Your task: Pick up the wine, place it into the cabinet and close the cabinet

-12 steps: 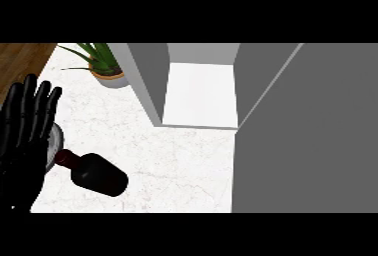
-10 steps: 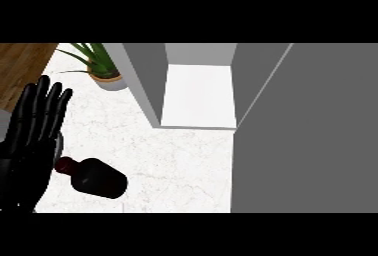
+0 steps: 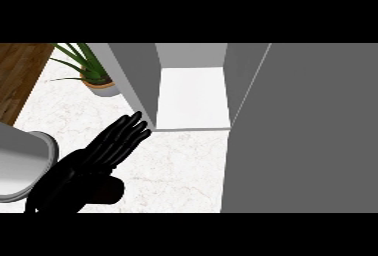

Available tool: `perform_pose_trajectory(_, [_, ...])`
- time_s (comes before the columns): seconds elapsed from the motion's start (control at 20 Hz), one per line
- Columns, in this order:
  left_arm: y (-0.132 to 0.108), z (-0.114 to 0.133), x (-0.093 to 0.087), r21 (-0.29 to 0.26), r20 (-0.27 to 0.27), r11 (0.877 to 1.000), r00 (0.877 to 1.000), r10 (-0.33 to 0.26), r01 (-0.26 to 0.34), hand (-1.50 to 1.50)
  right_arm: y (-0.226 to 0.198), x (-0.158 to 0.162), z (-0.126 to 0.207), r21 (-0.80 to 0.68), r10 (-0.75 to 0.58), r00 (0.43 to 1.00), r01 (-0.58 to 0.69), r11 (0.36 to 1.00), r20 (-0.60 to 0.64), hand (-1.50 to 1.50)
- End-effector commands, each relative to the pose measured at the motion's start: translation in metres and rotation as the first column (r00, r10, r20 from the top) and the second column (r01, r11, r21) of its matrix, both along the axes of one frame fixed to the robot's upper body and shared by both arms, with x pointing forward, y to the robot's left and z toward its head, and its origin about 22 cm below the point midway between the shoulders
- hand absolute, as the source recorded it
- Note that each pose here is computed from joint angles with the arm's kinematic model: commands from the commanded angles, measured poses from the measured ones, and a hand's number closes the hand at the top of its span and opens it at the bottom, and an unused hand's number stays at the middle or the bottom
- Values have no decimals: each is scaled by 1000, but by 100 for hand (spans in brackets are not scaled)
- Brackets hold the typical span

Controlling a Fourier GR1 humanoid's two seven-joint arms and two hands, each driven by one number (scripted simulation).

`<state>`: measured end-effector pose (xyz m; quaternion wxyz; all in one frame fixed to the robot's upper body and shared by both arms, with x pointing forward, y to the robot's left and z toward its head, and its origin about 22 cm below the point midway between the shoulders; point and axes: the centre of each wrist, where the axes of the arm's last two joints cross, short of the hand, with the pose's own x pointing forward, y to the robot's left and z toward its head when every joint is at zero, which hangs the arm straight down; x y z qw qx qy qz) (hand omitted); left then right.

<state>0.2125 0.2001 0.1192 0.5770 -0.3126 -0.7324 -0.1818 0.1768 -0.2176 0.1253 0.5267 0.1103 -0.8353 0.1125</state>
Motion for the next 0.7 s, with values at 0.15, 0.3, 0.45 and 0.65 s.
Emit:
perform_pose_trajectory(0.15, [8, 44, -39, -23, -136, 986, 976, -168, 166, -150, -2, -58, 34, -1, 85, 996, -85, 996, -39, -150])
perform_pose_trajectory(0.3, [19, 78, -64, -21, -150, 982, 971, -188, 187, -150, -7, -58, 44, 6, 77, 996, -77, 997, -46, -150])
perform_pose_trajectory(0.45, [22, 87, -78, -19, -134, 983, 974, -181, 180, -150, 4, -64, 50, 4, 73, 997, -73, 997, -35, -150])
perform_pose_trajectory(0.65, [17, 96, -72, -28, -147, 983, 972, -184, 182, -150, 3, -71, 52, 6, 74, 996, -74, 997, -55, -150])
